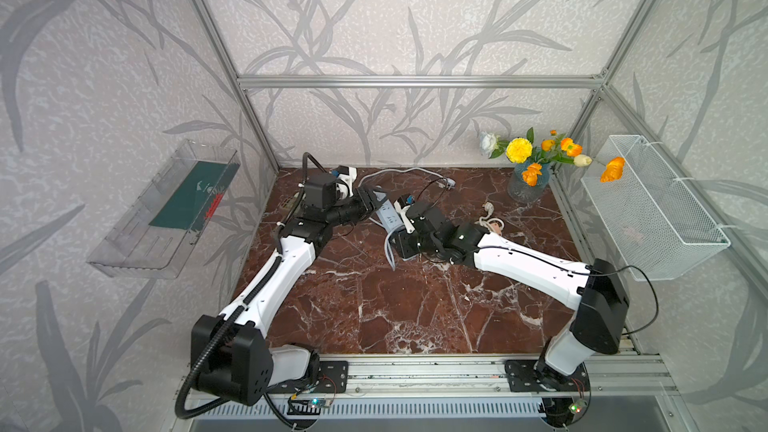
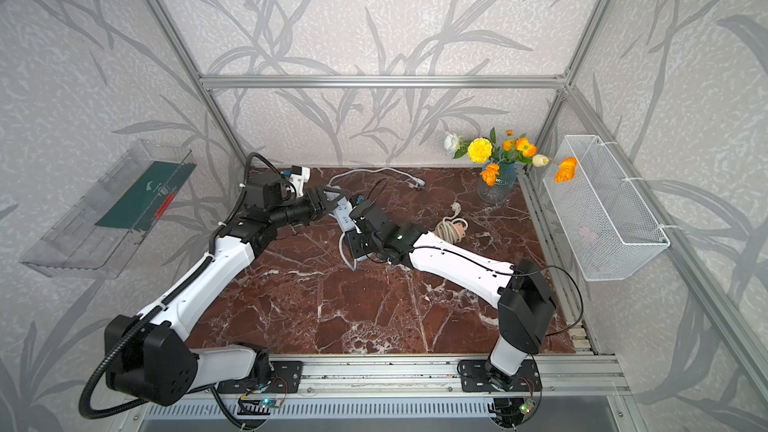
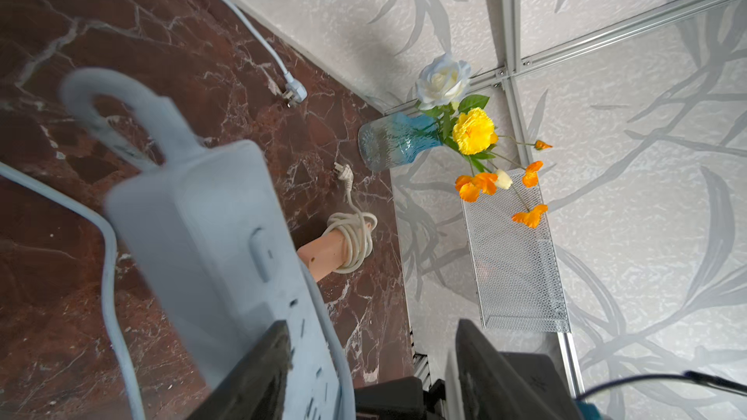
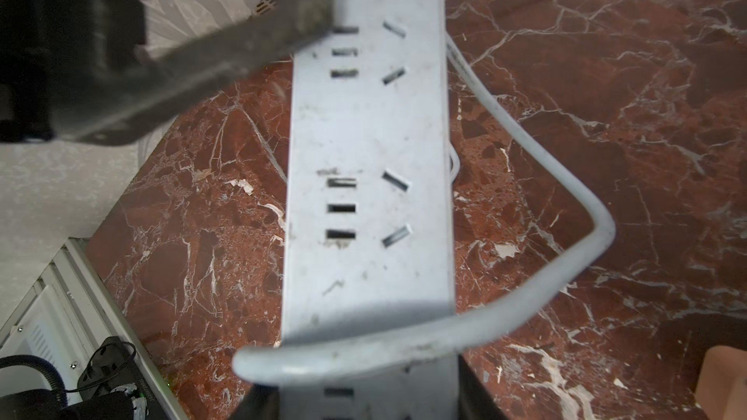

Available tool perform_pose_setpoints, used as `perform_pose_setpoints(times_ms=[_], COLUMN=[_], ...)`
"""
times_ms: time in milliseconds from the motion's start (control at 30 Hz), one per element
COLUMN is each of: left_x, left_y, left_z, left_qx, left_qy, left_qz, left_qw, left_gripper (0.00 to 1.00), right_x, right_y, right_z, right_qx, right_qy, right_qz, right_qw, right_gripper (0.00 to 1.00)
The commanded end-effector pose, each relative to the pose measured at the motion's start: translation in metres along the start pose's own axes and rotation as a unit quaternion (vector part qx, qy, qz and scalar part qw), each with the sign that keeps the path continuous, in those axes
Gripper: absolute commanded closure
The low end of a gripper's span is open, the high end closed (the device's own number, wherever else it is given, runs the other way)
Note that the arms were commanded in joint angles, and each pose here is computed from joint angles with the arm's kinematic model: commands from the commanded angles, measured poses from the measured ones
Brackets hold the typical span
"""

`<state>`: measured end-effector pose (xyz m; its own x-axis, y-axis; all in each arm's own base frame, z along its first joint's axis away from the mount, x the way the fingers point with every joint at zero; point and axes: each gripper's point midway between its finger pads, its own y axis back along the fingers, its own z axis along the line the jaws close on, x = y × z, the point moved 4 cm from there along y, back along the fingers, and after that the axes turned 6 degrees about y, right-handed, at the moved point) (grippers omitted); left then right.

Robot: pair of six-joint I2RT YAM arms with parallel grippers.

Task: Wrap the cord around the power strip
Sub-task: Pick up the power strip from the center of the board.

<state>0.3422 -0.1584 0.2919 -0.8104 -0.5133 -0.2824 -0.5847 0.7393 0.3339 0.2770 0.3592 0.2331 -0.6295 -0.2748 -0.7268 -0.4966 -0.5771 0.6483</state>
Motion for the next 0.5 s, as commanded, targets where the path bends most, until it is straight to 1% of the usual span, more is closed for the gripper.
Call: perform_pose_setpoints(times_ms=[0,33,167,233,300,367,467], left_x=[0.005,0.006,0.012,0.014,0.016,0.014,0.008], left_y=[0.002,0.004,0.023,0.026,0.020,0.010,-0.001], left_z=[0.005,0.007,0.020,0.029,0.034,0.029,0.016], left_qx=[-0.023,-0.034,-0.112,-0.127,-0.107,-0.071,-0.032], left_qy=[-0.004,-0.009,-0.036,-0.034,-0.018,-0.001,-0.003], left_qz=[0.008,0.009,0.002,-0.009,-0.012,-0.012,-0.016], left_qw=[1.000,0.999,0.993,0.991,0.994,0.997,0.999], left_gripper=[0.37,0.38,0.37,0.35,0.33,0.33,0.36], right_x=[-0.039,-0.038,-0.040,-0.043,-0.045,-0.046,-0.044], right_y=[0.023,0.023,0.029,0.034,0.036,0.036,0.035], right_z=[0.007,0.005,-0.010,-0.010,-0.005,0.003,0.016], right_qx=[-0.011,-0.005,0.033,0.029,0.014,0.002,-0.011], right_qy=[-0.008,-0.008,-0.013,-0.012,-0.013,-0.015,-0.013], right_qz=[-0.090,-0.091,-0.095,-0.103,-0.105,-0.104,-0.103], right_qw=[0.996,0.996,0.995,0.994,0.994,0.994,0.995], right_gripper=[0.92,0.92,0.92,0.93,0.93,0.93,0.93])
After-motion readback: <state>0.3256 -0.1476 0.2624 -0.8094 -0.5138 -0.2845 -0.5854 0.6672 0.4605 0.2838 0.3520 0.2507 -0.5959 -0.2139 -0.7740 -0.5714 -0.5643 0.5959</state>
